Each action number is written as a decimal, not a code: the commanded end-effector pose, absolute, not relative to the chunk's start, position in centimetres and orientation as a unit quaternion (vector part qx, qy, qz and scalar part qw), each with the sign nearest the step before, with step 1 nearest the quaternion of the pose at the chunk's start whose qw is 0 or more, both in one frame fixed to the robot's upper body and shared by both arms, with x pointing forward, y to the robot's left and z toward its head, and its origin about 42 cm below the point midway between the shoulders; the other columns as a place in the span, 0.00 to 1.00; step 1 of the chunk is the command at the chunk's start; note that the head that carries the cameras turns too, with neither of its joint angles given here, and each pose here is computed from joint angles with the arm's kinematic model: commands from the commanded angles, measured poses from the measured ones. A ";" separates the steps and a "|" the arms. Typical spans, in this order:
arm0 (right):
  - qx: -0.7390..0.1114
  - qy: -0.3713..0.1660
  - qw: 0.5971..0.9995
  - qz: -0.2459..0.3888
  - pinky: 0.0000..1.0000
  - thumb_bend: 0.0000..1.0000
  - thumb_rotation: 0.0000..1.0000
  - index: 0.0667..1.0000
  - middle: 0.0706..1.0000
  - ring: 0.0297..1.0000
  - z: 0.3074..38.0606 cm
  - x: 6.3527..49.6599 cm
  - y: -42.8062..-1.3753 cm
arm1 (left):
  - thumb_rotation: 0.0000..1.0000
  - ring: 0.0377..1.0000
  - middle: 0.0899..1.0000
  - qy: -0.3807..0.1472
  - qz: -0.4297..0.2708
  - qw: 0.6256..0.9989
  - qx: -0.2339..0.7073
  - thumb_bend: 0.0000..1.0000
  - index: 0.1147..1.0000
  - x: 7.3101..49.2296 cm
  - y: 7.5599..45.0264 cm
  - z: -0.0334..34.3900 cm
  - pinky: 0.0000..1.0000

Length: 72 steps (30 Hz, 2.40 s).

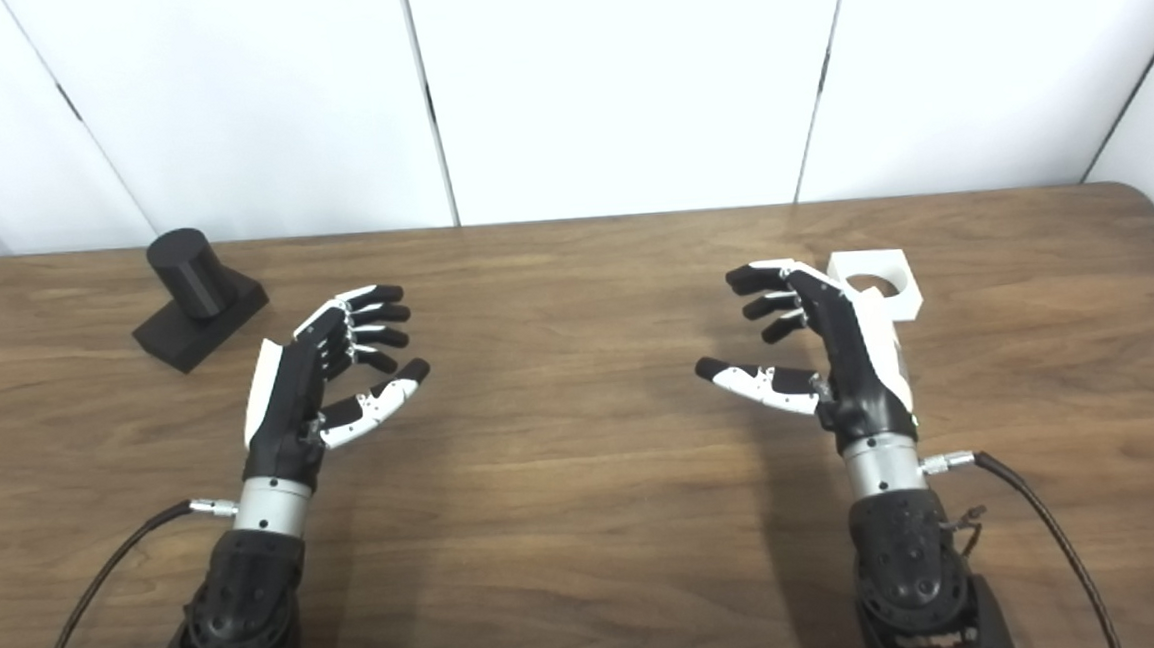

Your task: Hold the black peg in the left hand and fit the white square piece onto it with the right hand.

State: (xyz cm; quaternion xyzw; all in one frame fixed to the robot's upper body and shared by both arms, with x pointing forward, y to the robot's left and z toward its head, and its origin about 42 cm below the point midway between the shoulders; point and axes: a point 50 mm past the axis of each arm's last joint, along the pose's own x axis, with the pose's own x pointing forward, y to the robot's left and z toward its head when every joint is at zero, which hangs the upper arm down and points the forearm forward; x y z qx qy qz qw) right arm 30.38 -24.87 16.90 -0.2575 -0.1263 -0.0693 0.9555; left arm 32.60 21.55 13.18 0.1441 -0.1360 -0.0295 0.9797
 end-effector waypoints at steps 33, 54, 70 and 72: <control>-0.243 -0.164 0.953 -0.071 0.48 0.54 0.00 0.61 0.65 0.60 19.9 29.8 -26.9 | 0.00 0.63 0.67 -0.166 -0.044 0.976 0.131 0.57 0.64 33.0 17.3 14.6 0.51; -0.249 -0.161 0.952 -0.072 0.46 0.54 0.00 0.60 0.64 0.59 20.7 29.6 -26.4 | 0.19 0.64 0.68 -0.165 -0.033 0.949 0.266 0.75 0.65 34.5 22.2 18.9 0.54; -0.257 -0.153 0.951 -0.081 0.47 0.56 0.00 0.62 0.62 0.56 20.5 29.7 -26.6 | 0.21 0.75 0.76 -0.127 0.057 0.911 0.388 0.74 0.72 36.9 29.3 24.7 0.66; -0.257 -0.152 0.951 -0.083 0.47 0.56 0.00 0.62 0.62 0.56 20.5 29.8 -26.6 | 0.20 0.75 0.77 -0.130 0.068 0.903 0.404 0.74 0.74 37.2 30.0 25.5 0.66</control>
